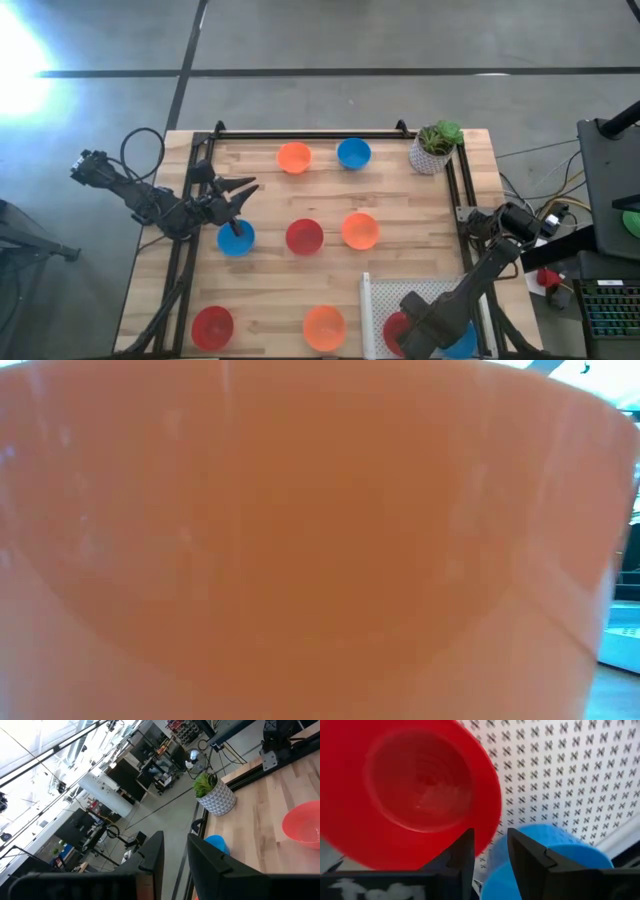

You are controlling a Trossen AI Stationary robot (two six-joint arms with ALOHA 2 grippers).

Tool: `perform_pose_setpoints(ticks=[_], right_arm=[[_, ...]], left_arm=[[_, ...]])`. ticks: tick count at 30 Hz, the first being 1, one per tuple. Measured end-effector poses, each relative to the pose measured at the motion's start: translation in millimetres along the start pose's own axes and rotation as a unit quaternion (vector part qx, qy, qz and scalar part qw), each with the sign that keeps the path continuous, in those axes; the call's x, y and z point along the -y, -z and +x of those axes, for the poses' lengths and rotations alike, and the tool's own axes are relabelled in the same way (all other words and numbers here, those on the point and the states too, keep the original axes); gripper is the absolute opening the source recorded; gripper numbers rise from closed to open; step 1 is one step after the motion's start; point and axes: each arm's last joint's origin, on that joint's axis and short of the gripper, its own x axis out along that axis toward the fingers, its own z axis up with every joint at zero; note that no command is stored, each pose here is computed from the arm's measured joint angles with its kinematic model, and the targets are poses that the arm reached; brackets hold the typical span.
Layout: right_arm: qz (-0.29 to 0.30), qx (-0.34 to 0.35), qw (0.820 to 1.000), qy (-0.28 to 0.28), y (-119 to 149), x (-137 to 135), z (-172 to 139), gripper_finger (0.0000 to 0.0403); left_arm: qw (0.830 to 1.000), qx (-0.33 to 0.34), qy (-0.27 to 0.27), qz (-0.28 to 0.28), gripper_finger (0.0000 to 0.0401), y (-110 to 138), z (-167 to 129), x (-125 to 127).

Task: Pick & Place Mini bowls
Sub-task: Put the top right red bowl on the shelf

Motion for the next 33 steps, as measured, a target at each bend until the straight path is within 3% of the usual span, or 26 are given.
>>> perform_pose_setpoints(ticks=[8,14,19,24,33], right_arm=[[-0.023,0.034,0.999,-0.025,-10.7,-1.2,-15.5,0.0103],[0.004,0.13,0.992,0.0,-21.4,6.6,-16.4,0.0093],[0.033,0.211,0.977,-0.015,-28.3,7.8,-14.2,0.0085],[0.039,0.205,0.978,-0.027,-30.6,4.9,-5.8,0.0077],[0.031,0.132,0.99,-0.041,-26.0,0.5,-1.3,0.0074]], left_arm=[[1.0,0.0,0.0,0.0,0.0085,0.0,0.0,0.0],[1.0,0.0,0.0,0.001,0.0085,0.0,0.0,0.0],[1.0,0.0,0.0,0.002,0.0085,0.2,0.0,0.1],[1.0,-0.002,0.001,0.004,0.0085,0.6,0.0,0.4],[1.0,-0.002,0.001,0.007,0.0085,0.7,-0.1,0.4]])
